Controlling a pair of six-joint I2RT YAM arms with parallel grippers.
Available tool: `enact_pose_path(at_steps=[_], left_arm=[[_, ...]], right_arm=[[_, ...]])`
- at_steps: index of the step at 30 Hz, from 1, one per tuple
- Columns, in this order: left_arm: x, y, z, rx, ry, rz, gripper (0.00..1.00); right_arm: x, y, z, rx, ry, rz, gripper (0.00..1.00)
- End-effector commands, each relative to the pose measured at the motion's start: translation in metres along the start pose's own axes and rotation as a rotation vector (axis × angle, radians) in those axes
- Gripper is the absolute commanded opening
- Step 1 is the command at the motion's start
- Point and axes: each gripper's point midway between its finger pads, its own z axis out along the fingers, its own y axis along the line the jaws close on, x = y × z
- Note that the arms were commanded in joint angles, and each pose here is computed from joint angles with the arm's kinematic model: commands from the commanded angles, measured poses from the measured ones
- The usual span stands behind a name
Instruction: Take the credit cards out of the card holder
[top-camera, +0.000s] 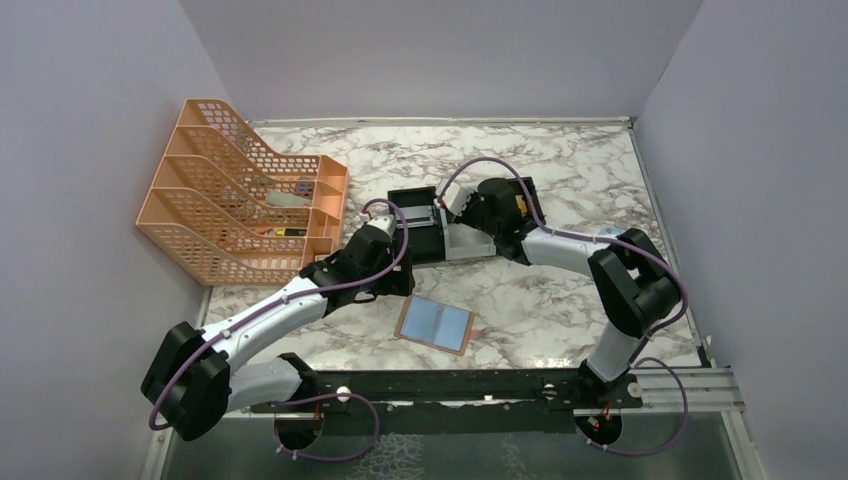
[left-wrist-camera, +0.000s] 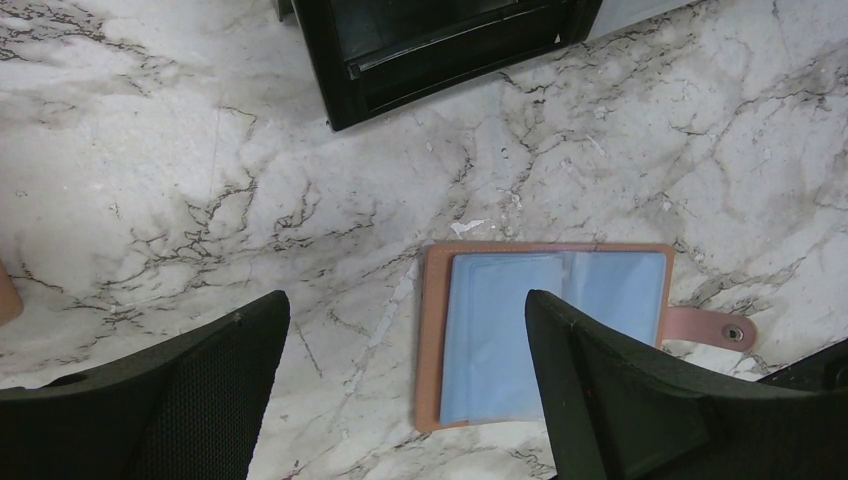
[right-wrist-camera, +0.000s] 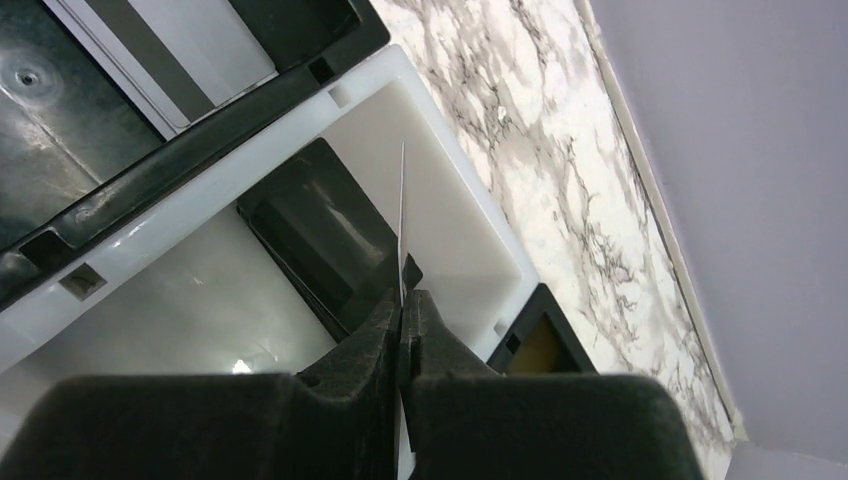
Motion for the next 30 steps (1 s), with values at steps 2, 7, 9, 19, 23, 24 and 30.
enact_pose_path(at_steps=[2, 7, 9, 19, 23, 24, 30], left_arm=[[-0.011, -0.006, -0.001, 0.016, -0.012, 0.011, 0.9], [-0.008, -0.001, -0.002, -0.001, -0.009, -0.002, 0.9], [-0.007, 0.001, -0.003, -0.005, -0.01, -0.007, 0.9], [-0.001, 0.009, -0.002, -0.032, -0.006, -0.021, 0.9], [-0.003, 0.01, -0.003, -0.037, -0.013, -0.023, 0.9], [-0.004, 0.01, -0.003, -0.036, -0.014, -0.022, 0.9], [-0.005, 0.009, -0.004, -0.032, -0.013, -0.02, 0.9]], right_arm=[[0.005, 0.012, 0.016, -0.087, -0.012, -0.094, 0.01], [0.01, 0.017, 0.023, -0.098, -0.022, -0.158, 0.01], [0.014, 0.018, 0.027, -0.097, -0.005, -0.164, 0.01], [0.018, 0.036, 0.034, -0.231, 0.014, -0.144, 0.05], [0.018, 0.039, 0.033, -0.261, 0.028, -0.136, 0.07], [0.018, 0.04, 0.032, -0.275, 0.033, -0.137, 0.07], [0.02, 0.041, 0.033, -0.283, 0.045, -0.137, 0.12]])
